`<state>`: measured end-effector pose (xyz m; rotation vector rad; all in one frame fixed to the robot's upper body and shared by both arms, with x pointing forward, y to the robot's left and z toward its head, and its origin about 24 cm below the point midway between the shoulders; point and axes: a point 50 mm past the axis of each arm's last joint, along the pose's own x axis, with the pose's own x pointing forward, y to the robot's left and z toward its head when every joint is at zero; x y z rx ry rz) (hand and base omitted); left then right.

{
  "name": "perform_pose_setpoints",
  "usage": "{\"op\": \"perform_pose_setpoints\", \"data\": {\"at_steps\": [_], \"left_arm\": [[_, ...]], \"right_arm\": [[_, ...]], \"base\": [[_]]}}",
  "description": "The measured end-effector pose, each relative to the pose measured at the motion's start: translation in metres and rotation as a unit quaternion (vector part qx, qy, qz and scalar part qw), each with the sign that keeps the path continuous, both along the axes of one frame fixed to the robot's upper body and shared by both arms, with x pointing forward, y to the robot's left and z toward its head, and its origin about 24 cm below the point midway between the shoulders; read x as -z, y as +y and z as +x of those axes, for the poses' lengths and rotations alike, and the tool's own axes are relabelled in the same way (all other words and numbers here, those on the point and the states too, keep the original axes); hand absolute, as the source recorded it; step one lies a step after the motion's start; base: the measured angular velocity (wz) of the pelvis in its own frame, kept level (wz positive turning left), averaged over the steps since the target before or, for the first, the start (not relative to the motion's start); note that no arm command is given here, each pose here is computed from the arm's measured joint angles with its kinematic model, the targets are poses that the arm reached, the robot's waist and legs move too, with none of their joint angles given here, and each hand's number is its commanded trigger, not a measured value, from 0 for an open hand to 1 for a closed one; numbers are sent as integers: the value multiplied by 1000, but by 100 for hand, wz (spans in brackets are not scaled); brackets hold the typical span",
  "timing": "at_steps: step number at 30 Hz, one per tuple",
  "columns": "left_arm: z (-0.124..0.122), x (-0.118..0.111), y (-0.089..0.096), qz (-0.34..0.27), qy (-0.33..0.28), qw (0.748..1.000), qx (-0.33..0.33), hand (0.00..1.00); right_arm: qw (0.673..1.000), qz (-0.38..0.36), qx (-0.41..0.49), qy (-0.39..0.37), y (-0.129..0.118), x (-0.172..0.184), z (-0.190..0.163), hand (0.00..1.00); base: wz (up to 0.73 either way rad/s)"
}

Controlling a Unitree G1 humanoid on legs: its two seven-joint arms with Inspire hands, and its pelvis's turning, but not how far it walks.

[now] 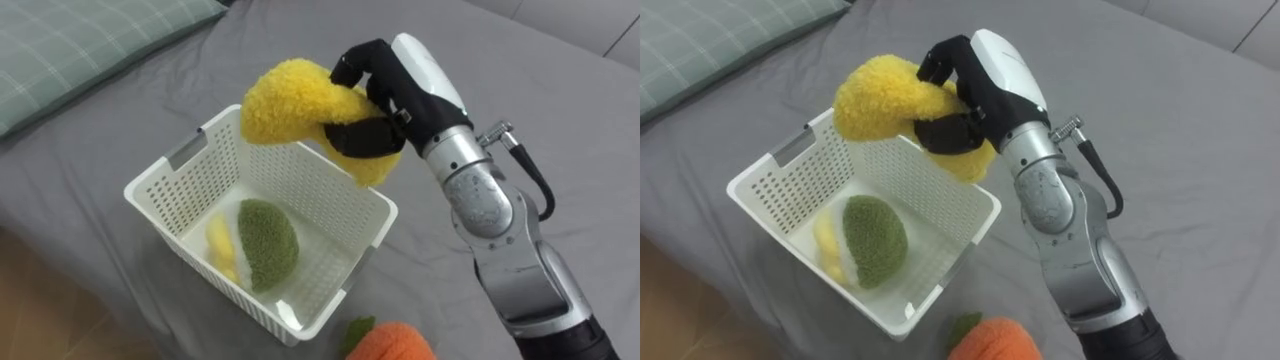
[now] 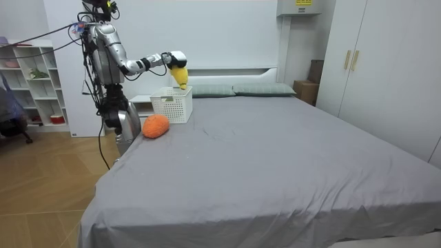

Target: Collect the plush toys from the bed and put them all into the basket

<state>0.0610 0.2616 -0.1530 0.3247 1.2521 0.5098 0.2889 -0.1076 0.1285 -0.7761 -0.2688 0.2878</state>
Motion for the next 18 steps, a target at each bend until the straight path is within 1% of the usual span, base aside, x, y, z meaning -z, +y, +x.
{"op": "perform_pose_setpoints", "data": {"at_steps": [3, 7, 8, 9, 10, 11, 13, 18], "left_arm": [[2, 0, 0, 0, -3, 1000, -2, 0], [2, 0, 0, 0, -3, 1000, -1, 0], [3, -1, 0, 0, -4, 1000, 0, 0], [2, -1, 0, 1, -3, 1000, 0, 0], [2, -1, 0, 1, -3, 1000, 0, 0], [2, -1, 1, 4, -1, 1000, 5, 0], [1, -1, 2, 7, 2, 1000, 8, 0], [-1, -1, 2, 6, 9, 1000, 7, 0]], "right_arm": [[1000, 9, -4, 17, 1, 5, 2, 100], [999, -6, -15, 48, 7, 18, 7, 100], [998, -8, -14, 55, 7, 21, 8, 74], [998, -14, -10, 60, 6, 25, 9, 59], [998, -19, -7, 62, 5, 26, 9, 53], [998, -26, -3, 65, 4, 28, 11, 20], [997, -37, 1, 70, 4, 31, 13, 0], [996, -42, 6, 77, 2, 35, 15, 0]], "base": [[0], [0], [0], [0], [5], [6], [3], [6]]}}
